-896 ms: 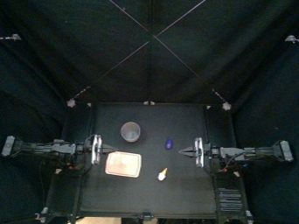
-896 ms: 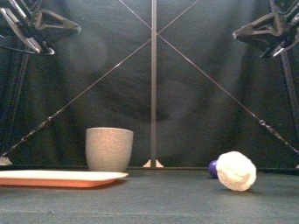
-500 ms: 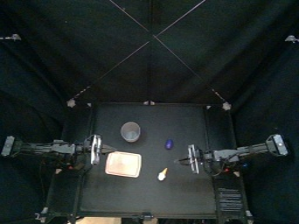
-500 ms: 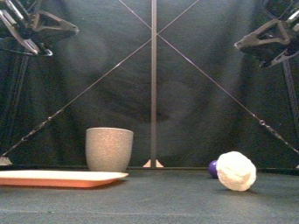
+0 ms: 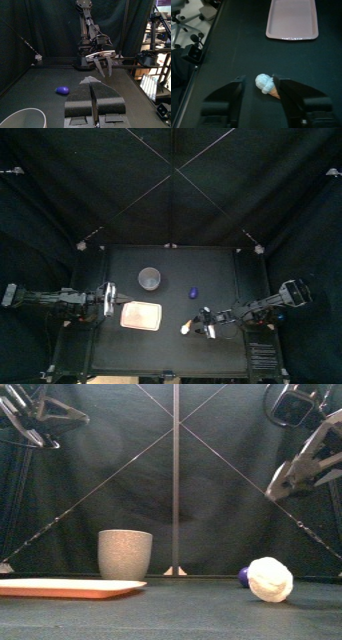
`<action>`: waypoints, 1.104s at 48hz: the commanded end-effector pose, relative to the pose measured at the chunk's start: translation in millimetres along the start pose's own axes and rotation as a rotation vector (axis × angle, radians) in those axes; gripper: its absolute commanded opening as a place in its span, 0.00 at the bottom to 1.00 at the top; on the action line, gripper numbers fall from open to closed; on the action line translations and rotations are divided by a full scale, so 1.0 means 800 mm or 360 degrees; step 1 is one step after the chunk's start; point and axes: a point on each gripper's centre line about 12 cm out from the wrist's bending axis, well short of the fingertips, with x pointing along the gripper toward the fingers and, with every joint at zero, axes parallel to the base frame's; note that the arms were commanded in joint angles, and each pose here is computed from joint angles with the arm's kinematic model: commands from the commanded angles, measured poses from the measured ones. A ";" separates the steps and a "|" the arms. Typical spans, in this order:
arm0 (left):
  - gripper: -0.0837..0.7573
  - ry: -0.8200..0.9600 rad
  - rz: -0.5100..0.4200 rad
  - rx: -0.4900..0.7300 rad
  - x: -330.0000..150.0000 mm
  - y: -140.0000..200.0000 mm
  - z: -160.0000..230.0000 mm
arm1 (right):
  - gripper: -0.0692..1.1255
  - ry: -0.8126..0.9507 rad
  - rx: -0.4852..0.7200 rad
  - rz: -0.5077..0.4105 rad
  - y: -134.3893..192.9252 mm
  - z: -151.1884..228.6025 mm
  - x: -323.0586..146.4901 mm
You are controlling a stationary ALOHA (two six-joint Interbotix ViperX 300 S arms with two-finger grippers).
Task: Pick the ice cream then place it in the grey bowl
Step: Pick the ice cream
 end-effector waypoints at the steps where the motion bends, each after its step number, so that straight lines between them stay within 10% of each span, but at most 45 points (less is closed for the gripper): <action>1: 0.07 -0.0027 -0.0004 0.0007 0.002 0.000 0.006 | 0.91 0.0001 0.0052 -0.0033 -0.004 0.008 0.014; 42: 0.07 -0.0012 -0.0003 0.0005 0.001 0.000 0.003 | 0.91 0.0507 0.0023 -0.0131 -0.019 -0.039 0.099; 53: 0.07 -0.0010 -0.0003 0.0005 0.001 0.000 0.002 | 0.67 0.0521 0.0022 -0.0132 -0.019 -0.037 0.100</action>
